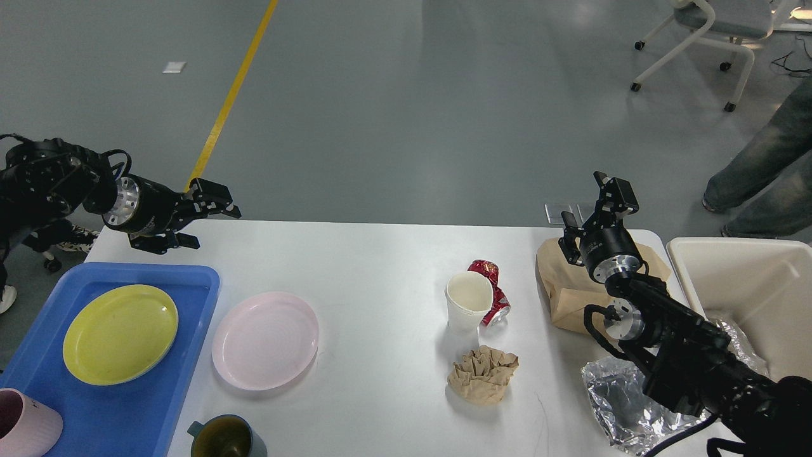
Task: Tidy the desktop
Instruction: 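Raise the left gripper and move it over the blue tray, then lower the left gripper onto the dark mug near the tray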
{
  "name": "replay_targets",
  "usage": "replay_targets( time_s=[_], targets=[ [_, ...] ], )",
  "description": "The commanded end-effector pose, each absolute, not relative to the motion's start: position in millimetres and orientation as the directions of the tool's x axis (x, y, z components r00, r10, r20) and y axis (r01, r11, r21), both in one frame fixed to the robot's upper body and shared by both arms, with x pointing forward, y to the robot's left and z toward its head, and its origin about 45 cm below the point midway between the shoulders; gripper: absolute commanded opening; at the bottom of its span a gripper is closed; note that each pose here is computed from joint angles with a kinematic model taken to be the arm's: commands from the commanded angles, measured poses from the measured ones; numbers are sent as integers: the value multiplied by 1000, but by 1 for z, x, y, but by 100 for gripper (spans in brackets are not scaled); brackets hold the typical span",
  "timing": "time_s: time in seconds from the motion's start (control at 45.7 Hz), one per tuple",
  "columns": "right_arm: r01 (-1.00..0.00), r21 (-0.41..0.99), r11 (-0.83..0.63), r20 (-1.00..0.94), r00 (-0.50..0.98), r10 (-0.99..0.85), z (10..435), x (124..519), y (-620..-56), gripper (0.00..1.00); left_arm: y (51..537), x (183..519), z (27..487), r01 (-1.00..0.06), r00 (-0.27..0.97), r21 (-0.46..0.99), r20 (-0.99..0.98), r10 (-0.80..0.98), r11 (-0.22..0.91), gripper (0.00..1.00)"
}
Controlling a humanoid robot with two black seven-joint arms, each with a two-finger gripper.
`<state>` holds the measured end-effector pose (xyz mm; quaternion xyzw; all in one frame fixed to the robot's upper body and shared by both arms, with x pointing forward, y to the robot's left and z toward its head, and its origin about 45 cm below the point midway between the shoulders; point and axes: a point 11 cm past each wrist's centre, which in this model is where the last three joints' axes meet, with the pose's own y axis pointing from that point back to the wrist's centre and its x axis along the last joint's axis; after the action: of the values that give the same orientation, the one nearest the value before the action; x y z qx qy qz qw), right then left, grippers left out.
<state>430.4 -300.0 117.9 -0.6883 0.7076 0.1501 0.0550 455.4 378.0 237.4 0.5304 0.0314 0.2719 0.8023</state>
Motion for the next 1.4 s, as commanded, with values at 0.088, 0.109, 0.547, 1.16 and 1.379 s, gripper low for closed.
replay_targets(
  time_s=[0.088,0.109,0.547,1.16,1.379],
  targets=[
    [-991,137,7,-284,-46,-958,118,430,-300,100,352,464,276,-291,935,950,258,243,114,96],
    [-991,136,6,-285,-45,-957,118,430,-300,100,349,463,277,-278,942,955,250,225,101,96],
    [-991,136,6,-285,-45,-957,118,430,-300,100,338,397,252,28,984,999,-34,172,39,96],
    [-991,137,7,-284,-46,-958,118,430,-300,100,310,317,210,327,934,943,-333,134,62,96],
    [-991,137,7,-284,-46,-958,118,430,-300,100,302,302,195,387,913,920,-391,115,55,96]
  ],
)
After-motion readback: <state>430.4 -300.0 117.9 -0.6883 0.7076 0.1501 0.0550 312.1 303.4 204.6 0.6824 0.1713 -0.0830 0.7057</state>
